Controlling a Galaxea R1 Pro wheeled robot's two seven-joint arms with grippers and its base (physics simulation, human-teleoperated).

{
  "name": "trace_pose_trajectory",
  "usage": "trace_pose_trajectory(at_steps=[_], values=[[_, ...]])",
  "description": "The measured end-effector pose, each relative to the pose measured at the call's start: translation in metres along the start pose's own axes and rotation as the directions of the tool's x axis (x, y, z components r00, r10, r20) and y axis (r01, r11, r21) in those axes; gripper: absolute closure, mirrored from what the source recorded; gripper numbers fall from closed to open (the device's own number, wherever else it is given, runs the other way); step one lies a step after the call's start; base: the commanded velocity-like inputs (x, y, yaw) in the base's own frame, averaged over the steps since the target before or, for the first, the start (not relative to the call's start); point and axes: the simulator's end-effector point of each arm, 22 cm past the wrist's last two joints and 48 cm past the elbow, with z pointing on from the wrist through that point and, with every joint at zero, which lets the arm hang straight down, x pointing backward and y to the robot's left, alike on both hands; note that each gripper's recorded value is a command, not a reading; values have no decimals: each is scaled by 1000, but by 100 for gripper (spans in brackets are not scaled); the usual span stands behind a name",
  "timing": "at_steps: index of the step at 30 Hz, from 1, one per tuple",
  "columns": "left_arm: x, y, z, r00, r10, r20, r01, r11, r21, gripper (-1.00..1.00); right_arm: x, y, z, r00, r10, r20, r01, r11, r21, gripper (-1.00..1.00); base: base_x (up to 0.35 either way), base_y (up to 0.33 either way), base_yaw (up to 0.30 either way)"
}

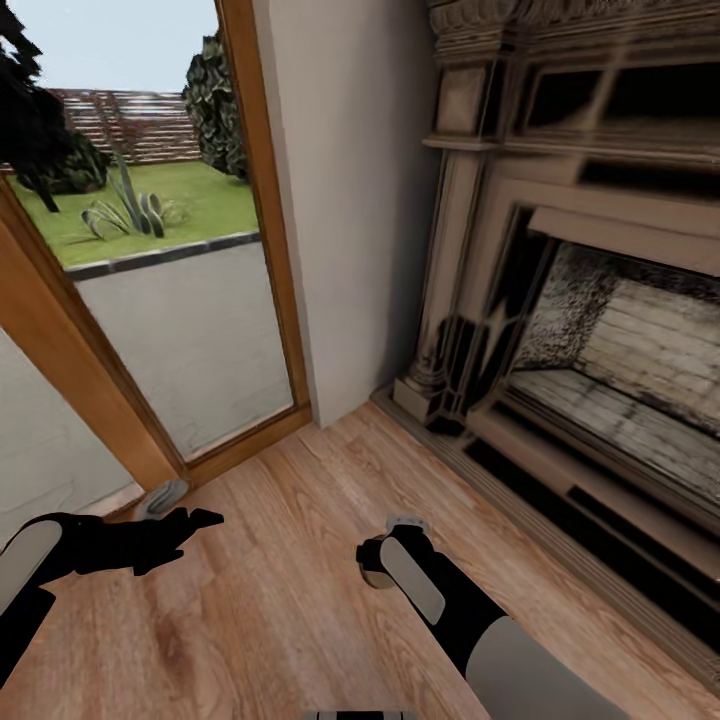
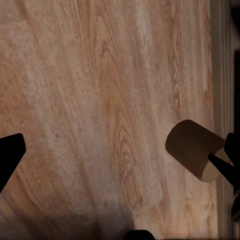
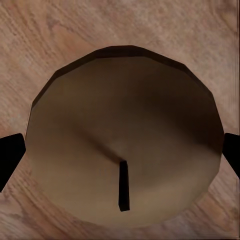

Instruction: Place each of the two pumpkins and all three candles from the living room inside a cabinet in the living room (use any cabinet), then make sure every cabinet is closed, and position the cauldron so it is next to a table in the living room.

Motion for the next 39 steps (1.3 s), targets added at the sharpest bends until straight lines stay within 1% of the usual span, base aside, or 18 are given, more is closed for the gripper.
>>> trace_pose_trajectory(at_steps=[4, 13, 31, 39], values=[[0, 0, 0, 1000, 0, 0, 0, 1000, 0, -100, 0, -1, 0, 1000, -1, -1, 1, 1000, 1, 100, 0, 0, -280], [0, 0, 0, 1000, 0, 0, 0, 1000, 0, -100, 4, 1, 1, 1000, 19, -17, -19, 1000, -13, 100, 0, 0, -281], [0, 0, 0, 1000, 0, 0, 0, 1000, 0, -100, 5, 5, 0, 1000, 22, -21, -22, 1000, -19, 100, 0, 0, -281], [0, 0, 0, 1000, 0, -1, 0, 1000, 0, -100, 5, 3, 0, 1000, 20, -20, -20, 1000, -10, 100, 0, 0, -281]])
